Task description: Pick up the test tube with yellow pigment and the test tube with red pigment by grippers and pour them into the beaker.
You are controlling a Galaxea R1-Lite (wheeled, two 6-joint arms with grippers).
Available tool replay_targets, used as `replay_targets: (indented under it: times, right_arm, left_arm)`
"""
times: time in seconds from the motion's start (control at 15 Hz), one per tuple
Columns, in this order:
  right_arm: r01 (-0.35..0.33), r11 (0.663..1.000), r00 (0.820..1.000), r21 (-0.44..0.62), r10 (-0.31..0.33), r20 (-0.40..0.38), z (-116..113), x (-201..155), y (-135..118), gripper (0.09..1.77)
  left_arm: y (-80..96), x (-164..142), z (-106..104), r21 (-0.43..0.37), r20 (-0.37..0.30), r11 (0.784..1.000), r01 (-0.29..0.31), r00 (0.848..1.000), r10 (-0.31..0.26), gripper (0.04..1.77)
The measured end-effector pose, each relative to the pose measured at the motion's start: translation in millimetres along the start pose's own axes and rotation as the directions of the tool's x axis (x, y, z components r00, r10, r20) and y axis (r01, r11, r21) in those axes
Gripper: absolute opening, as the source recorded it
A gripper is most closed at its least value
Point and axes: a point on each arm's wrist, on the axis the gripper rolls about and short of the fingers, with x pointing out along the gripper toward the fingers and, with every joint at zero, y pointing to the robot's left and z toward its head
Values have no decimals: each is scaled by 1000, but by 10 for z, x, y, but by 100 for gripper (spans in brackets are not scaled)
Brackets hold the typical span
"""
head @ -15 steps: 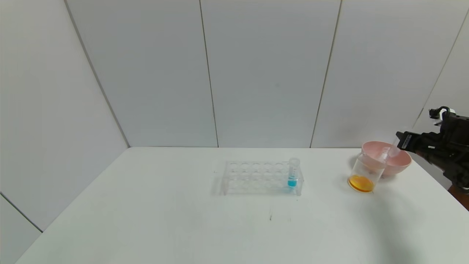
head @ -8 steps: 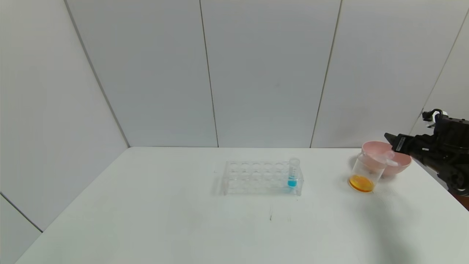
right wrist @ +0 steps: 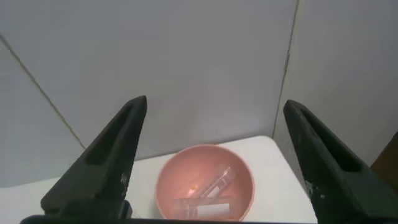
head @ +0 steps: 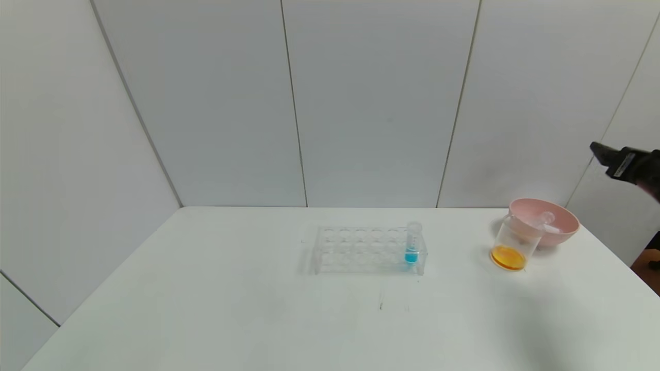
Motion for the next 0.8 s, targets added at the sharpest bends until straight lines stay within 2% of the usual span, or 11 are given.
replay_targets:
  times: [0.2,0.4,0.6,0.8]
  right_arm:
    - [-12,1000,991,-14,13,132,493,-692,84,161]
    - [-56,998,975,-28,60,213,709,-1603,241,164]
    - [-117,993,966,-30,121,227,593,-2484,323,166]
    - [-153,987,961,-49,160,227,236,-3169,255,168]
  left_arm:
    - [0,0,0,0,0,1000,0,1000,0,176]
    - [0,0,0,0,0,1000,0,1000,0,176]
    - [0,0,0,0,0,1000,0,1000,0,176]
    - [0,0,0,0,0,1000,0,1000,0,176]
